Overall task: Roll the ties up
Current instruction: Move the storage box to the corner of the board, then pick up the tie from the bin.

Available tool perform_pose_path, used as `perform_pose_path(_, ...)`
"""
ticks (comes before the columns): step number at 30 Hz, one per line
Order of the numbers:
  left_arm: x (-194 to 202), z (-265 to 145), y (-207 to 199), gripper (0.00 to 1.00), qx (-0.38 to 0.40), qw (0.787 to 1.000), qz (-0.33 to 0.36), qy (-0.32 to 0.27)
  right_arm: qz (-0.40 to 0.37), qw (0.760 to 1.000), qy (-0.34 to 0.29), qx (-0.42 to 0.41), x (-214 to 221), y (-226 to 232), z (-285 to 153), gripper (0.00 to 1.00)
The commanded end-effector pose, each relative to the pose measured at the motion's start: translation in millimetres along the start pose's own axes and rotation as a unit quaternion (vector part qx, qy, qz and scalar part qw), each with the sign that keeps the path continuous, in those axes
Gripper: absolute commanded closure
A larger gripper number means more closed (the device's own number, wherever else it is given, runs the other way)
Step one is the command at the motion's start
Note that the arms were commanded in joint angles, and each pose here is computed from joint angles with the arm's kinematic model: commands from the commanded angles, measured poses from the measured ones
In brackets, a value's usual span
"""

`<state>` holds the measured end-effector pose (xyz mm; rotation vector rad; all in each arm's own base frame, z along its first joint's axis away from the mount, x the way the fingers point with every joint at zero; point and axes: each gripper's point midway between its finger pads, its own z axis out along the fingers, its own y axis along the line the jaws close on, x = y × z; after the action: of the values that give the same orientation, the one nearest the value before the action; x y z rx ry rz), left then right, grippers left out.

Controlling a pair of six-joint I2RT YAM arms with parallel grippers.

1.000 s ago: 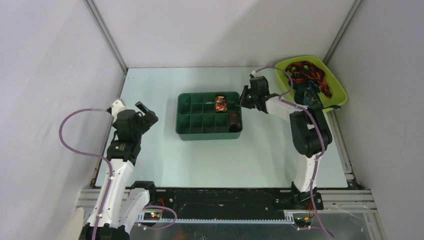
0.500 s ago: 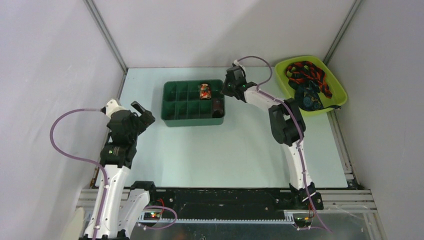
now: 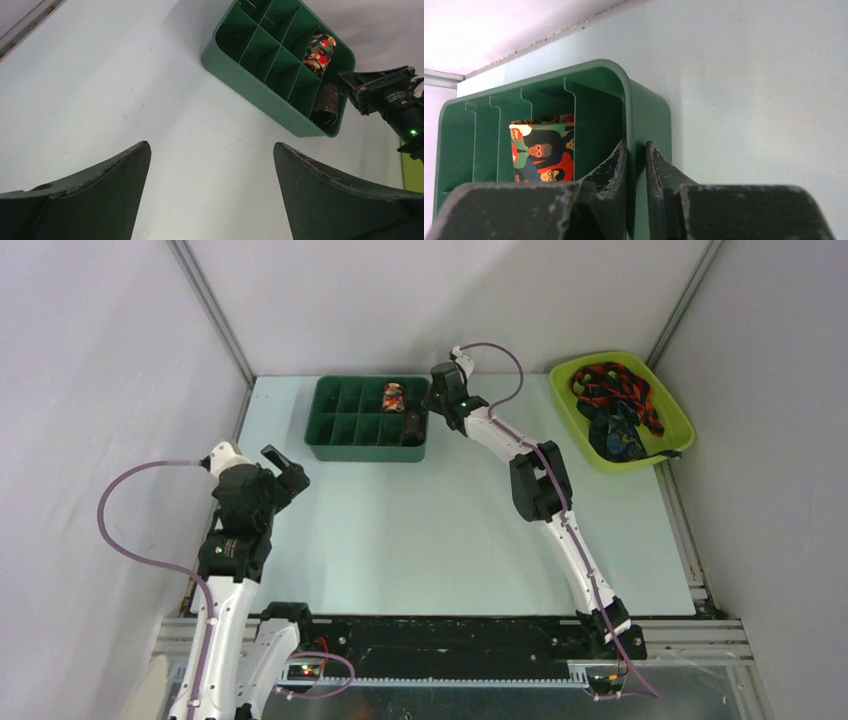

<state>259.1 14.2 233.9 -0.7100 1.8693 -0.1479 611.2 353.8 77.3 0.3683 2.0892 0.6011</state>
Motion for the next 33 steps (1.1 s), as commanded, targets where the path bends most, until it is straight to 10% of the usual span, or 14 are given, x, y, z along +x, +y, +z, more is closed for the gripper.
perform_pose_path(1, -5, -4, -3, 0.0, 0.012, 1.0, 0.01, -0.006, 0.04, 0.991, -0.098, -0.079, -54, 59, -3, 0.84)
perform_pose_path(14, -3, 1, -6, 0.0, 0.016, 1.0, 0.007, 0.0, -0.09, 0.976, -0.163, -0.116, -132, 73, -71, 0.24)
perform_pose_path(23, 2, 9, -4, 0.0, 0.005, 1.0, 0.002, 0.016, -0.106, 0.991, -0.081, 0.026, -210, -74, -196, 0.23)
perform_pose_path(33, 4, 16, -20, 0.0, 0.035, 0.999, 0.0, 0.034, -0.141, 0.978, 0.034, 0.149, -193, -222, -261, 0.23)
